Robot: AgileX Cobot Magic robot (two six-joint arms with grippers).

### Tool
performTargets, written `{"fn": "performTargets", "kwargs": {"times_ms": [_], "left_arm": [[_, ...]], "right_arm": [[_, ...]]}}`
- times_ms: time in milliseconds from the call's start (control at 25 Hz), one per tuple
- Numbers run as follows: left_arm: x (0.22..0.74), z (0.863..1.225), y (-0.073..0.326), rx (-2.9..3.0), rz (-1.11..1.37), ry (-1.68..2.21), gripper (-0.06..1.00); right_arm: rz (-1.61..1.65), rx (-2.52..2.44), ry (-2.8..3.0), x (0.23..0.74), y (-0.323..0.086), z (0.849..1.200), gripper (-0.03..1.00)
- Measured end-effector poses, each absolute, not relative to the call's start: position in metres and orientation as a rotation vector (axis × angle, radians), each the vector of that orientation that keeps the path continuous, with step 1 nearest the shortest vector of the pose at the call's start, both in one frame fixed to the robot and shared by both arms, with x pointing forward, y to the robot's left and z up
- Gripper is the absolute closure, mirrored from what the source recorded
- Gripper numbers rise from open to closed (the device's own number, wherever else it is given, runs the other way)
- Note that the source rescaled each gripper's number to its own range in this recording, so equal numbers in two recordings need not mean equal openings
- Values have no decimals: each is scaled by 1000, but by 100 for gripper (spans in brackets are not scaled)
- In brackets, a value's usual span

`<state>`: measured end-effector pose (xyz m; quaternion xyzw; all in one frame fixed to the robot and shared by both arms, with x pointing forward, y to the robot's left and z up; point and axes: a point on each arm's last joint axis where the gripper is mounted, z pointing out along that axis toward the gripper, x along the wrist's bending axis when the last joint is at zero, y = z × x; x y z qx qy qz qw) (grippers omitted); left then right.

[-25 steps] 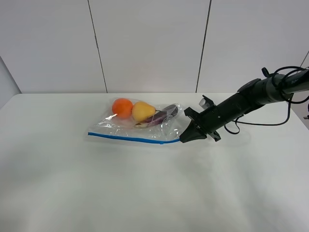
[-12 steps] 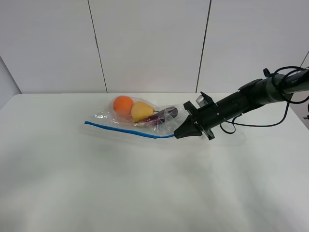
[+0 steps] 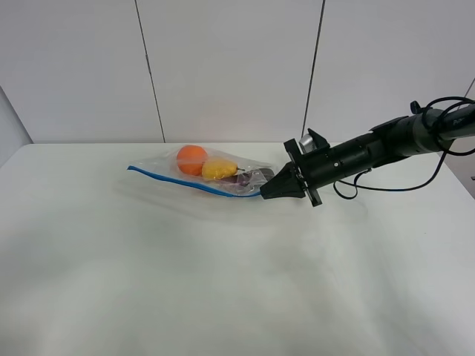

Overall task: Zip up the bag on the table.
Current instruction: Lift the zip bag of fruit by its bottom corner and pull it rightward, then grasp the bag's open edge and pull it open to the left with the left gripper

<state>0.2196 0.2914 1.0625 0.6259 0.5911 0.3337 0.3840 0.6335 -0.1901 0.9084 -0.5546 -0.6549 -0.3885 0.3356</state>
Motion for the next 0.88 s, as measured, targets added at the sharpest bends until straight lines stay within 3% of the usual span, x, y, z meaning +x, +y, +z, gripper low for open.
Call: {"fn": "performTargets", "kwargs": {"times_ms": [880], "left_arm": [[220, 1062, 291, 1595, 851, 1507, -6]], "right_arm": [[-1025, -1454, -1682, 634, -189, 910, 96]]}}
